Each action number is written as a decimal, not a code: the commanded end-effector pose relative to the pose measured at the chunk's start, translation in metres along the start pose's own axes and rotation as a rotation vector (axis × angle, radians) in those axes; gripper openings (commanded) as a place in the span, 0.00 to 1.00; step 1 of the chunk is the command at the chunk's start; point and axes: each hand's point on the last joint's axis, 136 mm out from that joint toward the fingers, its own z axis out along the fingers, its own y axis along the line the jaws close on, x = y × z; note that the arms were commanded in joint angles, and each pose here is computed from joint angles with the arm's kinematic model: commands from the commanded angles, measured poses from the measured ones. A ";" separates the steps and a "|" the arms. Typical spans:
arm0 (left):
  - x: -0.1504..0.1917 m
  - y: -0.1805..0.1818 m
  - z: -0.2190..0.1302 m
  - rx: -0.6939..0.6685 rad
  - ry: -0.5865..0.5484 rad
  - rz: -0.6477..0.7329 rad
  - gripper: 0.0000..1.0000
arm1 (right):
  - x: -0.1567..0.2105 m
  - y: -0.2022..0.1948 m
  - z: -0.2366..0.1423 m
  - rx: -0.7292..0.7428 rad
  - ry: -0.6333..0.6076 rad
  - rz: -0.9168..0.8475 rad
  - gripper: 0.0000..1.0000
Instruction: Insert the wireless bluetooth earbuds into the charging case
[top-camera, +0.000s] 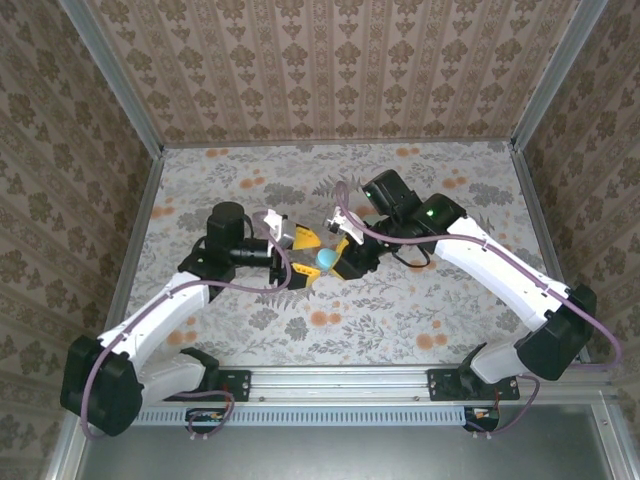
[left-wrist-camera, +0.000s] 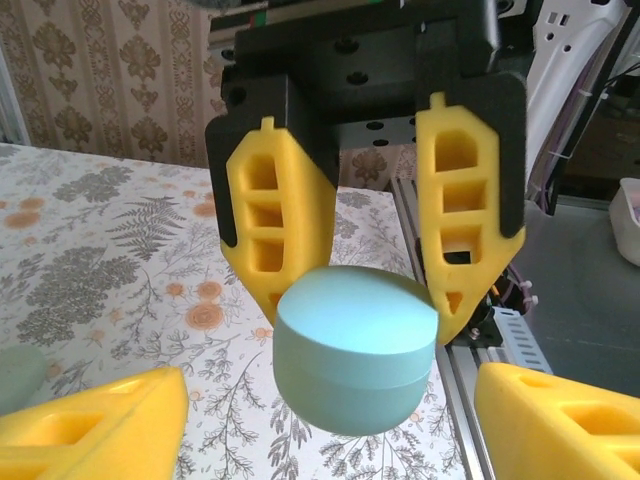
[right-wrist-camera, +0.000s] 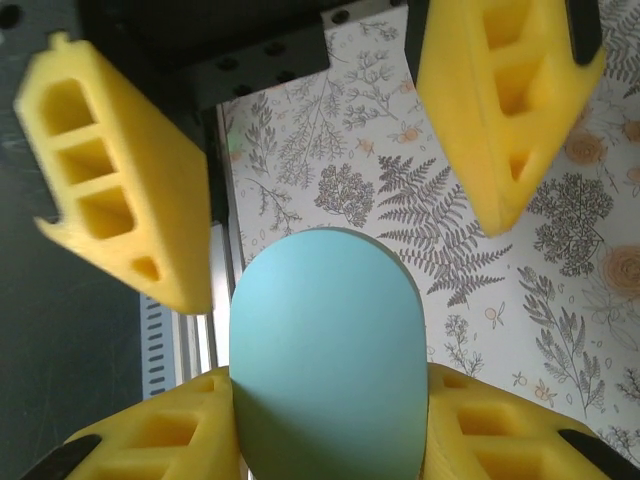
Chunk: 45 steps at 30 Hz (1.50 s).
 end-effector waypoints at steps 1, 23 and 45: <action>-0.014 -0.009 0.004 0.064 -0.017 0.059 0.72 | -0.005 0.012 -0.004 -0.036 -0.038 -0.065 0.27; -0.005 -0.016 0.010 0.114 0.015 0.041 0.65 | -0.005 0.015 -0.001 -0.052 -0.043 -0.084 0.26; -0.006 -0.017 0.009 0.111 0.015 0.044 0.32 | -0.012 0.017 -0.010 -0.031 -0.083 -0.091 0.49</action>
